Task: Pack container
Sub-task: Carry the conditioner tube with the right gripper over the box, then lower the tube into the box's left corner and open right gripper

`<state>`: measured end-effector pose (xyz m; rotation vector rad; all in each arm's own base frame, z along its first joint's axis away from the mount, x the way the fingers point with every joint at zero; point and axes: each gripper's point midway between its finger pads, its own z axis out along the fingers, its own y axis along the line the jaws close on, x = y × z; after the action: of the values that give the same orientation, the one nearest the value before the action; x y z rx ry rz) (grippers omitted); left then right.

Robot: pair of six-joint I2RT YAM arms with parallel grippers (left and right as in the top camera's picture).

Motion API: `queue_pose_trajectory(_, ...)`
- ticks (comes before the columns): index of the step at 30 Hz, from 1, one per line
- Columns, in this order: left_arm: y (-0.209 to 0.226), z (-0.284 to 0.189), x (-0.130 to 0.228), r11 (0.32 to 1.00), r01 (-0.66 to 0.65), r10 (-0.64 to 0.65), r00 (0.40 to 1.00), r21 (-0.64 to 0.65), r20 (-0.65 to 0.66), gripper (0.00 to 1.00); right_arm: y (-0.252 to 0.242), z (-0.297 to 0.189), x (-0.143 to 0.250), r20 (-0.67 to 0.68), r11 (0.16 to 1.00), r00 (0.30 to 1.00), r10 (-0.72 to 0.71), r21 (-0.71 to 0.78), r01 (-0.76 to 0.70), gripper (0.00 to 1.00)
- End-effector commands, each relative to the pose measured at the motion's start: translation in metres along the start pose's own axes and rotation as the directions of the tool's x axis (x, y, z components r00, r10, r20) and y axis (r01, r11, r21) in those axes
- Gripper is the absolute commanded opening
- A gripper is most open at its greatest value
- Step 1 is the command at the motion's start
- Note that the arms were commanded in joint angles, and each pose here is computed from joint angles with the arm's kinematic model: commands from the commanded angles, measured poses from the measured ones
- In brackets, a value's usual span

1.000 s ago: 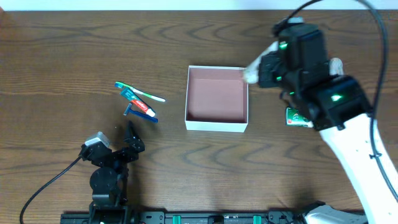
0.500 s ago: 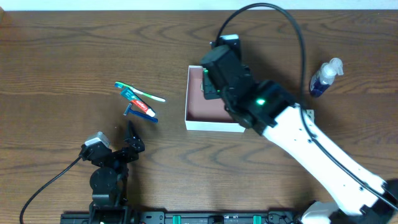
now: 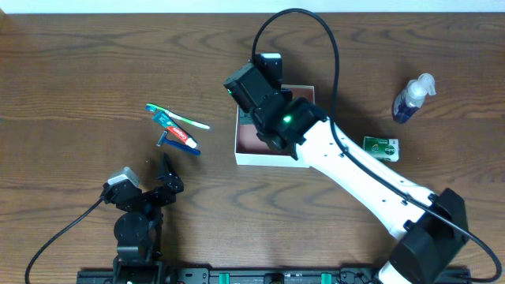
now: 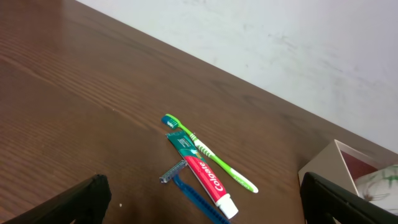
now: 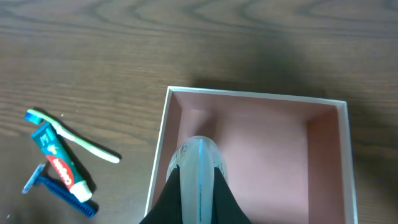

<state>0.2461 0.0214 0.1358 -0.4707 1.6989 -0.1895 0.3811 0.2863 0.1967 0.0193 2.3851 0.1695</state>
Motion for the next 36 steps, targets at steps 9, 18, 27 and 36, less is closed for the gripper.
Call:
queue_pose_trajectory(9,0.009,0.002,0.017,0.999,-0.019,0.018,0.999,-0.03,-0.047,0.98,0.001,0.004,-0.026,0.125,0.997,0.991,0.056,0.037,-0.061,0.01)
queue_pose_trajectory(18,0.009,0.002,0.017,0.999,-0.019,0.018,0.999,-0.03,-0.047,0.98,0.001,0.016,-0.025,0.124,0.997,0.99,0.061,0.045,-0.067,0.01)
queue_pose_trajectory(27,0.009,0.002,0.017,0.999,-0.019,0.018,0.999,-0.03,-0.047,0.98,0.005,0.024,-0.026,0.135,0.997,0.989,0.067,0.037,-0.073,0.01)
queue_pose_trajectory(36,0.009,0.002,0.017,0.999,-0.019,0.018,0.999,-0.03,-0.047,0.98,0.006,0.039,-0.018,0.118,0.997,0.991,0.057,0.051,-0.063,0.01)
